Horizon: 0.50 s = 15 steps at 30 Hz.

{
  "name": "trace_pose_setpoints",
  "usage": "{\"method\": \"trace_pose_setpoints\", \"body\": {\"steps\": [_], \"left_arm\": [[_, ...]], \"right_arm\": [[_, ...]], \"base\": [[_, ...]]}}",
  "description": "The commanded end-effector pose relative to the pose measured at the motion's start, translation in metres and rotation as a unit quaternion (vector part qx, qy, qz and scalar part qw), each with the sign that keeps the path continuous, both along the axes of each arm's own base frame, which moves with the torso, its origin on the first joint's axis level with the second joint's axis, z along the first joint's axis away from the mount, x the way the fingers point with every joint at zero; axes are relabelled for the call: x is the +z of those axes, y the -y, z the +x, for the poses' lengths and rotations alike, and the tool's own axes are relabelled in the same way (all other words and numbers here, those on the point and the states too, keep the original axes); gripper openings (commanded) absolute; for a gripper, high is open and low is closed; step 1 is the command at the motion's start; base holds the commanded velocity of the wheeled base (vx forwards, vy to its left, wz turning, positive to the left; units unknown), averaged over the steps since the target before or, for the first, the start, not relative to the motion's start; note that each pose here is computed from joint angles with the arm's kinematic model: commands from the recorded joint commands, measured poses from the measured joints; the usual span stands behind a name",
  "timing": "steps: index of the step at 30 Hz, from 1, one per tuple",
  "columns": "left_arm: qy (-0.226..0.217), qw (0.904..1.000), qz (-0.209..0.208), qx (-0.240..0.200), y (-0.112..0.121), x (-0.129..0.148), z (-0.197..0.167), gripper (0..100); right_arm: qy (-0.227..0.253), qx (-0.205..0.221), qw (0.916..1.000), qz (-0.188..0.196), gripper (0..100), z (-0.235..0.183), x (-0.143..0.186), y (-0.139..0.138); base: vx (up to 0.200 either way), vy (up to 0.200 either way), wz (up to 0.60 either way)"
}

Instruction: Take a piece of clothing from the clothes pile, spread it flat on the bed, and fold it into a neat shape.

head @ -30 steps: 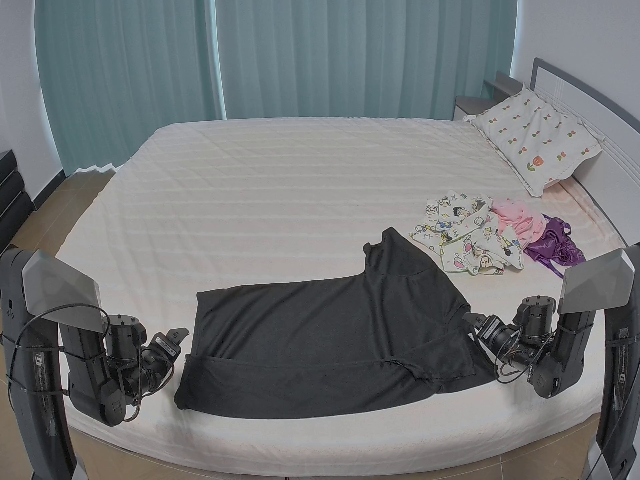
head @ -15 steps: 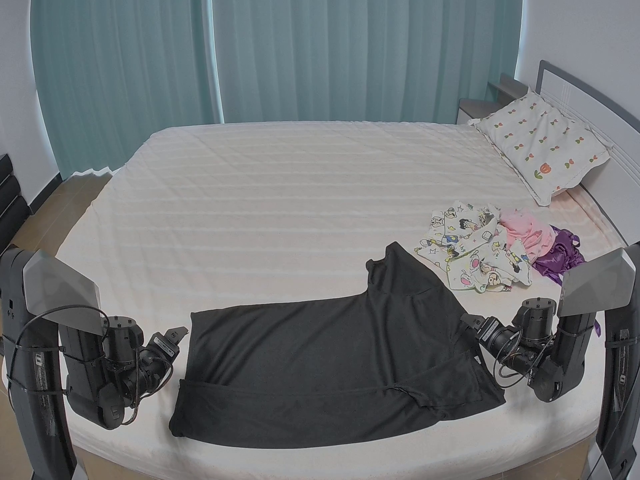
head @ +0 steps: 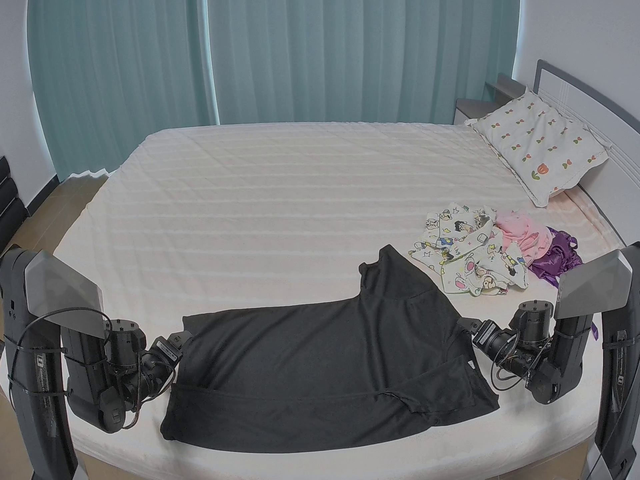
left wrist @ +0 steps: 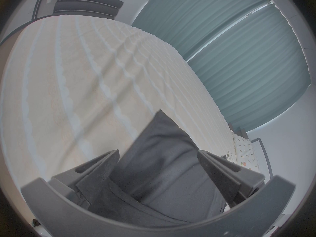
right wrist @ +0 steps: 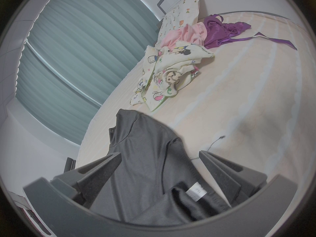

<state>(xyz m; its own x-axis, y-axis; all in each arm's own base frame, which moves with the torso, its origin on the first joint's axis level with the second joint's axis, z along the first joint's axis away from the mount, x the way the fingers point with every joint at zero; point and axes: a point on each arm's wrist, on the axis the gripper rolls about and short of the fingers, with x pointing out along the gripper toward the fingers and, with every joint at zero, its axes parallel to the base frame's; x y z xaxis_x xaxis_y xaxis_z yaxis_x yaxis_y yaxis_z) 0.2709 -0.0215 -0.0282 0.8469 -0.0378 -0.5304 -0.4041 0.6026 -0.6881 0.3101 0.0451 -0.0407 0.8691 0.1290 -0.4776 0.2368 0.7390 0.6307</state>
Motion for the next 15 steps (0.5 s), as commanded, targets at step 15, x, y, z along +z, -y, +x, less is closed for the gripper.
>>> {"method": "trace_pose_setpoints", "body": {"steps": [15], "left_arm": [[0.052,0.9902,0.124,-0.040,-0.015,0.009,0.033,100]], "right_arm": [[-0.009,0.014,0.9999,-0.001,100,-0.010,-0.005,-0.008]], "base": [[0.000,0.000,0.00]]}}
